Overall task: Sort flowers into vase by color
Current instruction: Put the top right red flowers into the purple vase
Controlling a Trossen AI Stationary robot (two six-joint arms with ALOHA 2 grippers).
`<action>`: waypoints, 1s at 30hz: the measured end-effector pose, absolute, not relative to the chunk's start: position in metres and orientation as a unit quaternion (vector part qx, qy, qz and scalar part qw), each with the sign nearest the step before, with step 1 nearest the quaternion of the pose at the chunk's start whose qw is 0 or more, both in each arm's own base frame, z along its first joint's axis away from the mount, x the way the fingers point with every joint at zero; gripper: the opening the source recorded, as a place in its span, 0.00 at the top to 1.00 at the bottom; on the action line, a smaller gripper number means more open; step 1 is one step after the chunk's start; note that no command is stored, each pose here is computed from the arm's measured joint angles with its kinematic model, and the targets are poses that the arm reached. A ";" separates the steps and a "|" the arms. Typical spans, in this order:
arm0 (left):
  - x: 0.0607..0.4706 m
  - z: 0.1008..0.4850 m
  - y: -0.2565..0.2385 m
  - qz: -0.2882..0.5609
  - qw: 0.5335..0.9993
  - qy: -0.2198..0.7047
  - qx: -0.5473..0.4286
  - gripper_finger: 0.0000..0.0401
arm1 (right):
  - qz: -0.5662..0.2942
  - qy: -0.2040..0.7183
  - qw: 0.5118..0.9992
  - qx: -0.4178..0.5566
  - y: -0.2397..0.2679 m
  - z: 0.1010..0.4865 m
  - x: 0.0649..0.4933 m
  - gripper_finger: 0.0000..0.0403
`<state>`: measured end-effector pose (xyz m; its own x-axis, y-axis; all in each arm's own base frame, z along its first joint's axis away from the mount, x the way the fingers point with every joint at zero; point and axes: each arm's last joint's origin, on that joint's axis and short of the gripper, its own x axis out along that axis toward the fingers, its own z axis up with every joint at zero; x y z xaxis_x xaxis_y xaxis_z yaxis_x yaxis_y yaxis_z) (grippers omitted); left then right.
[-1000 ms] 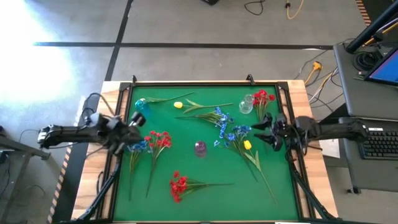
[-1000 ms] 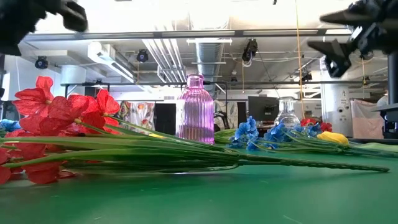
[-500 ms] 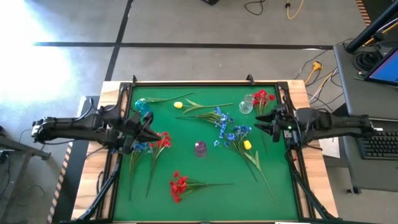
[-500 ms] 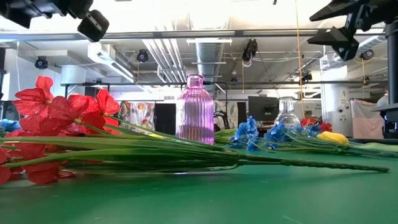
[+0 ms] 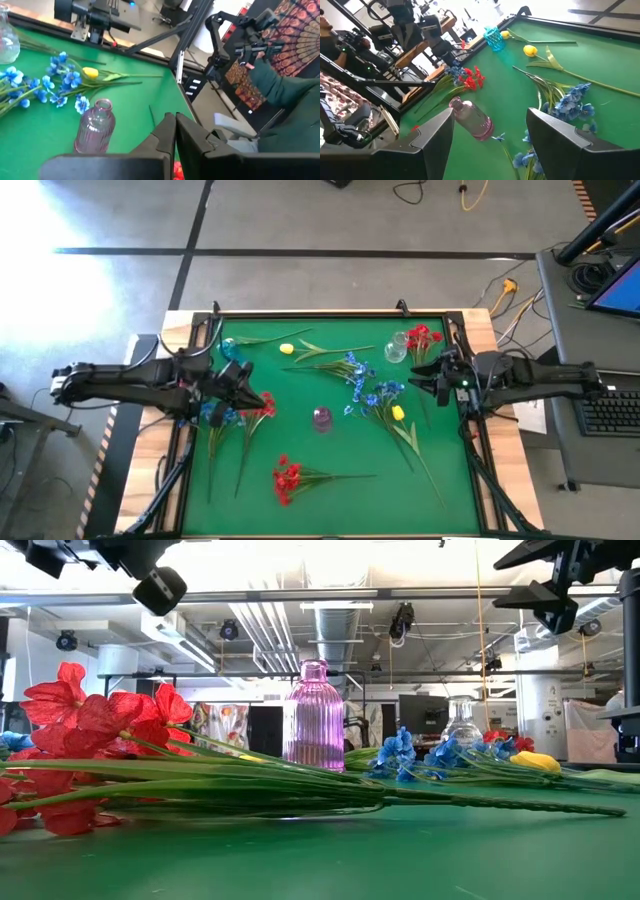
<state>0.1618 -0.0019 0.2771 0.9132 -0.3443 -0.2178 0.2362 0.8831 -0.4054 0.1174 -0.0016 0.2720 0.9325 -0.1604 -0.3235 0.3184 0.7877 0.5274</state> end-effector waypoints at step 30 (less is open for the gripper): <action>0.195 0.300 0.001 -0.146 0.965 0.150 -0.157 1.00 | -0.462 0.389 0.715 0.353 -0.022 0.247 0.155 0.40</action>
<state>0.1954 0.0008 0.3002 0.9122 -0.3290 -0.2441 0.2349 0.9083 -0.3462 0.1549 -0.0220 0.2475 0.2713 -0.3847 -0.8823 0.9346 0.3242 0.1460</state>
